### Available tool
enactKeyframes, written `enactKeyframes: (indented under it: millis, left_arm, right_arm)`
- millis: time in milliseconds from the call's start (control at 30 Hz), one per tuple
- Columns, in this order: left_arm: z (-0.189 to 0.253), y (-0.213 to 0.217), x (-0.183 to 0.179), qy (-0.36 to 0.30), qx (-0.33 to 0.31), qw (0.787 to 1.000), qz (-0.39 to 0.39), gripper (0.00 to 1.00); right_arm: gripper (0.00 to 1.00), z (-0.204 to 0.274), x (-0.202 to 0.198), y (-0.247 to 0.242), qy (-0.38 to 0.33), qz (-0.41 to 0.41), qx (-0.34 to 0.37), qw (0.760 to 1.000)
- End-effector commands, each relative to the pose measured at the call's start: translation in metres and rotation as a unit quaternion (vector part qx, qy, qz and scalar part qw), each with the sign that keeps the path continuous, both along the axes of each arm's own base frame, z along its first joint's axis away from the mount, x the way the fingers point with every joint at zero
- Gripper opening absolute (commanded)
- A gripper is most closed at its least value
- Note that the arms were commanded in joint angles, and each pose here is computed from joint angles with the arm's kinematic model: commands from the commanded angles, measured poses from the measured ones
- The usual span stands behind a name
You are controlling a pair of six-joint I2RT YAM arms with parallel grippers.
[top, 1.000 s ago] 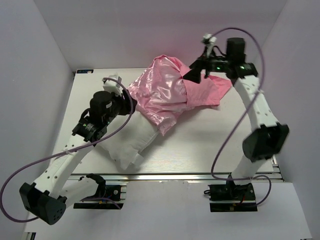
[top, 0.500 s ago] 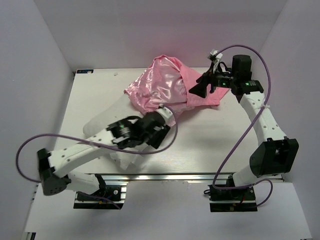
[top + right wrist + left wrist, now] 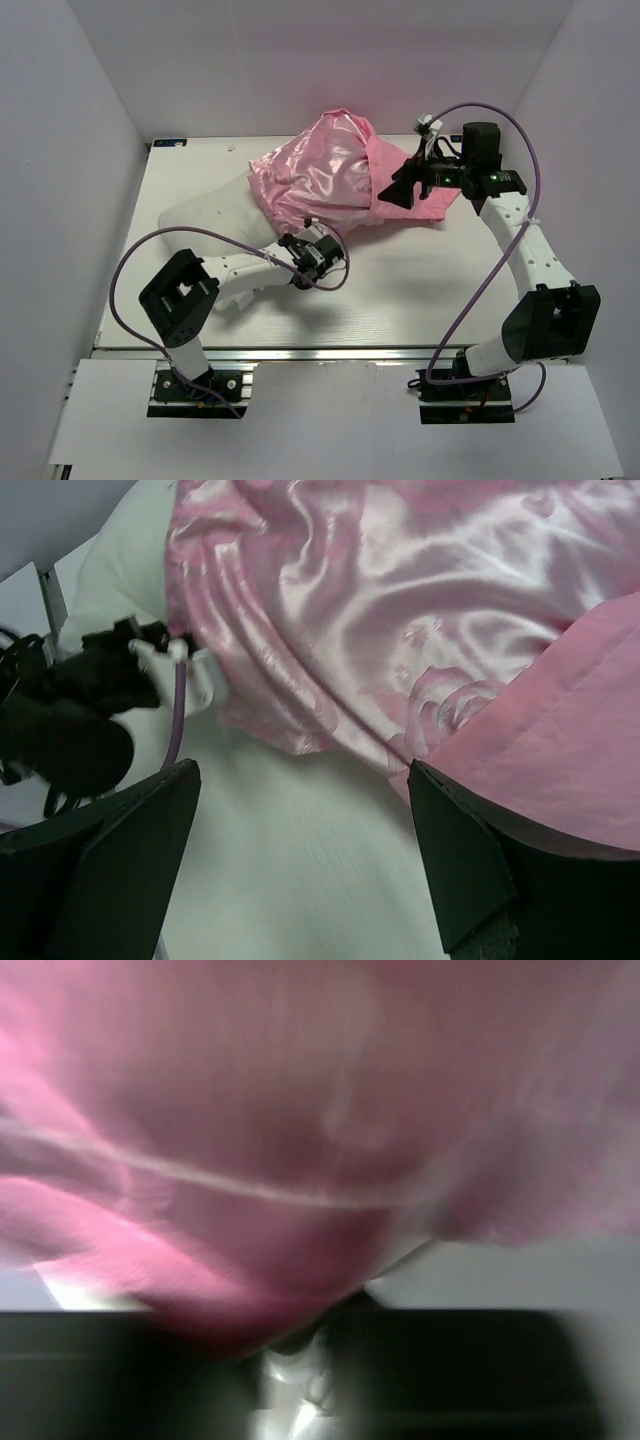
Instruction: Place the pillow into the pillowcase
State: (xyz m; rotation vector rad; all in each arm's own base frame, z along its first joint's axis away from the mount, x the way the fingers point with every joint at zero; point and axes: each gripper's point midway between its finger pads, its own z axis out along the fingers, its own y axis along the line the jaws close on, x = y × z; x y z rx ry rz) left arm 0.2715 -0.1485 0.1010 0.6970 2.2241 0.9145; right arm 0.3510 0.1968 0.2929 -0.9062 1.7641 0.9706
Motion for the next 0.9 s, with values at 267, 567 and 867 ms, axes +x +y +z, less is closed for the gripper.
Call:
enactKeyframes:
  millis: [267, 567, 867]
  left_arm:
    - [0.149, -0.069, 0.095, -0.116, -0.32, 0.939, -0.04, 0.0]
    - [0.343, -0.082, 0.101, -0.068, -0.78, 0.614, -0.099, 0.0]
    - [0.223, -0.024, 0.098, 0.022, -0.904, 0.418, 0.084, 0.0]
  right_arm:
    - [0.89, 0.008, -0.029, -0.005, -0.03, 0.014, -0.002, 0.999]
    - [0.87, 0.008, -0.039, -0.005, -0.038, 0.013, 0.011, 0.999]
    - [0.89, 0.009, 0.023, -0.034, -0.12, -0.173, -0.012, 0.978]
